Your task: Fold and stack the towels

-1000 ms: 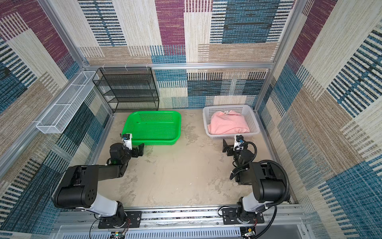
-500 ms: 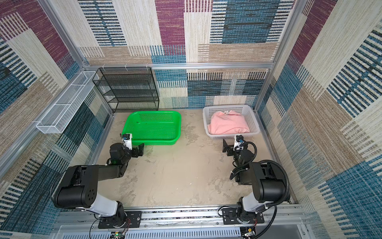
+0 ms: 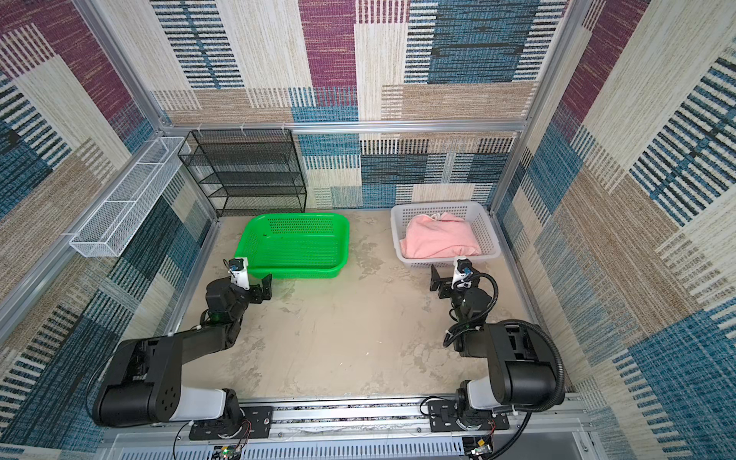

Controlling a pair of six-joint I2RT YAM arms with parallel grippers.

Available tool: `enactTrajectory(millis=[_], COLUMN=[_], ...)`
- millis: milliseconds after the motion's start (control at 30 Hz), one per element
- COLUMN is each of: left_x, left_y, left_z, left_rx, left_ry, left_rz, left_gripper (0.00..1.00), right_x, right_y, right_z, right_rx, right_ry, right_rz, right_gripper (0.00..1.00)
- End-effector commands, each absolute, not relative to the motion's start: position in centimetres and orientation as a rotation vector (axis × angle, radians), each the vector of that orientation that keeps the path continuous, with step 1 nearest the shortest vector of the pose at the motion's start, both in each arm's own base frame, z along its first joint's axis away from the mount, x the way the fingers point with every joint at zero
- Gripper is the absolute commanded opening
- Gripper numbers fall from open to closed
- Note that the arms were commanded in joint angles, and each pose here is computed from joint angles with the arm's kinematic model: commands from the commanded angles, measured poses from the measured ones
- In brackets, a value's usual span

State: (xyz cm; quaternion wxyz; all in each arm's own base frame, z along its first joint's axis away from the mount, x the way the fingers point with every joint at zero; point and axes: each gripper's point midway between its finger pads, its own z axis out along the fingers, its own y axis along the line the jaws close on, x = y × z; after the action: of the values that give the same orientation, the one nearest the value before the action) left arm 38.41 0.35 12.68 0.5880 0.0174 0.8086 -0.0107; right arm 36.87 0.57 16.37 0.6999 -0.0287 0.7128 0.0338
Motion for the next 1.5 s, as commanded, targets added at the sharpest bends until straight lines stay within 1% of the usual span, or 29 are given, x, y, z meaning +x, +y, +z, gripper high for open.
enactTrajectory(millis=[0,67,133,233,400,600,767,833,967,1167,1300,1467], left_x=[37.6,37.2,36.8,36.2,36.3,37.7,38.8,39.0,39.1,39.4,40.3,42.1], left_y=[2.1,2.1,2.0,-0.3,-7.0,-15.4,-21.7,-24.4,-29.6,-35.4,-37.4,-38.2], left_z=[13.2,13.6,14.4,15.7,17.6,18.4,17.7,17.7,17.3,15.5,13.3,10.5], left_rx=[-0.100,-0.148,-0.205,-0.196,-0.039,0.062,0.206,0.276,0.351,0.418,0.424,0.415], left_ry=[1.956,2.026,2.042,2.055,2.137,2.261,2.398,2.422,2.455,2.516,2.558,2.598], left_rz=[0.024,0.006,-0.024,-0.104,-0.079,-0.153,-0.107,-0.122,-0.265,-0.453,-0.494,-0.450], left_gripper=[0.99,0.99,0.99,0.99,0.99,0.99,0.99,0.99,0.99,0.99,0.99,0.99], right_x=[36.9,37.3,37.4,37.0,36.9,37.1,37.2,37.0,36.7,36.5,36.4,36.4], right_y=[0.1,0.1,0.1,-0.6,-1.0,-0.9,-0.1,0.1,0.8,2.0,2.1,2.4], right_z=[16.3,16.1,16.3,17.7,17.8,17.9,18.6,19.0,19.8,20.3,20.3,20.2], right_rx=[-0.029,-0.018,0.003,0.076,0.189,0.274,0.277,0.274,0.249,0.190,0.186,0.174], right_ry=[1.632,1.680,1.698,1.675,1.759,1.867,1.927,1.928,1.917,1.918,1.918,1.920], right_rz=[0.066,0.073,0.093,0.100,0.143,0.195,0.231,0.244,0.288,0.353,0.360,0.370], right_gripper=[1.00,1.00,1.00,1.00,1.00,1.00,1.00,1.00,1.00,1.00,1.00,1.00])
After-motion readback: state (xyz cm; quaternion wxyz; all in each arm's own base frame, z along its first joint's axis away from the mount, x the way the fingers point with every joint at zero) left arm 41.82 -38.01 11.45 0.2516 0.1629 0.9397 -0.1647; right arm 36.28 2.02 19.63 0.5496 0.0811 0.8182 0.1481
